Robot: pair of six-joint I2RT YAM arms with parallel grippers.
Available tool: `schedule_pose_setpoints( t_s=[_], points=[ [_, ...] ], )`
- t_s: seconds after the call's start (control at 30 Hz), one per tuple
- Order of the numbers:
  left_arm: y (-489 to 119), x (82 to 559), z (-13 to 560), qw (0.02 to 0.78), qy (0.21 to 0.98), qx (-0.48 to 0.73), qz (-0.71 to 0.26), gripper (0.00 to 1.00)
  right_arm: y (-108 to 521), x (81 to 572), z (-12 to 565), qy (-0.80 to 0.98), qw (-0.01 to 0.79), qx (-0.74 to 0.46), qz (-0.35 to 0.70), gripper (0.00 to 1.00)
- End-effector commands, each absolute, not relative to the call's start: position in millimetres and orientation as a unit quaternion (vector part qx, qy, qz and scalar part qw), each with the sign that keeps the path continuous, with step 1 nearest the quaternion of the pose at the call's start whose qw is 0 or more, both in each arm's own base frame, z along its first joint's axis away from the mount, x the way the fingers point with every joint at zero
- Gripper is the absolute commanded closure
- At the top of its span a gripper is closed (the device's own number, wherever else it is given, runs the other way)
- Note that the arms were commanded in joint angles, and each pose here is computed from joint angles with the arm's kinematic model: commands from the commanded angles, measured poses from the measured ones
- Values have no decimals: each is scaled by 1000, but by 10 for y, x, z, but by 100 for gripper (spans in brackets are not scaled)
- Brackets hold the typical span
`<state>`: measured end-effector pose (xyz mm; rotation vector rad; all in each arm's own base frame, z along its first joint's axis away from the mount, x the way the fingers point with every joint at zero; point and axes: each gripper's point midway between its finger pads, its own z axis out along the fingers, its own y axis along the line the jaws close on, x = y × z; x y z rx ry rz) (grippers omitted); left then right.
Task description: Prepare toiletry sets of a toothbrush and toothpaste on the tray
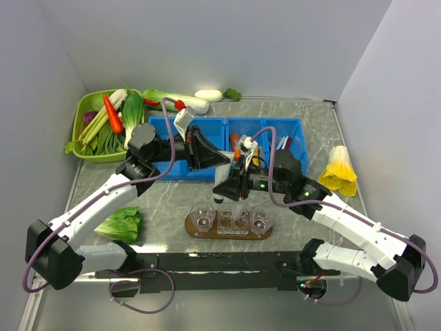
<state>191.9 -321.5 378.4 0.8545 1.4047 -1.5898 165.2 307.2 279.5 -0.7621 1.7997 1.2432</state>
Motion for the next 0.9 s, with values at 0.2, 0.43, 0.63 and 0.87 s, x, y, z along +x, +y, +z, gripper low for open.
schedule_pose_setpoints(
  t_s=[0.2,0.43,0.63,0.87],
  points=[
    [-3154,1826,3914,436,535,362,-627,99,2887,1639,3022,705,441,-294,471,38],
    [-3133,1747,3850,427,530,386,-622,99,2533,1617,3146,717,479,-281,422,33],
    [-3123,1626,3695,399,529,424,-617,99,2364,1537,3460,704,497,-297,411,44],
    [-3152,1508,3582,382,530,453,-607,99,2492,1432,3696,682,478,-339,437,52]
  ],
)
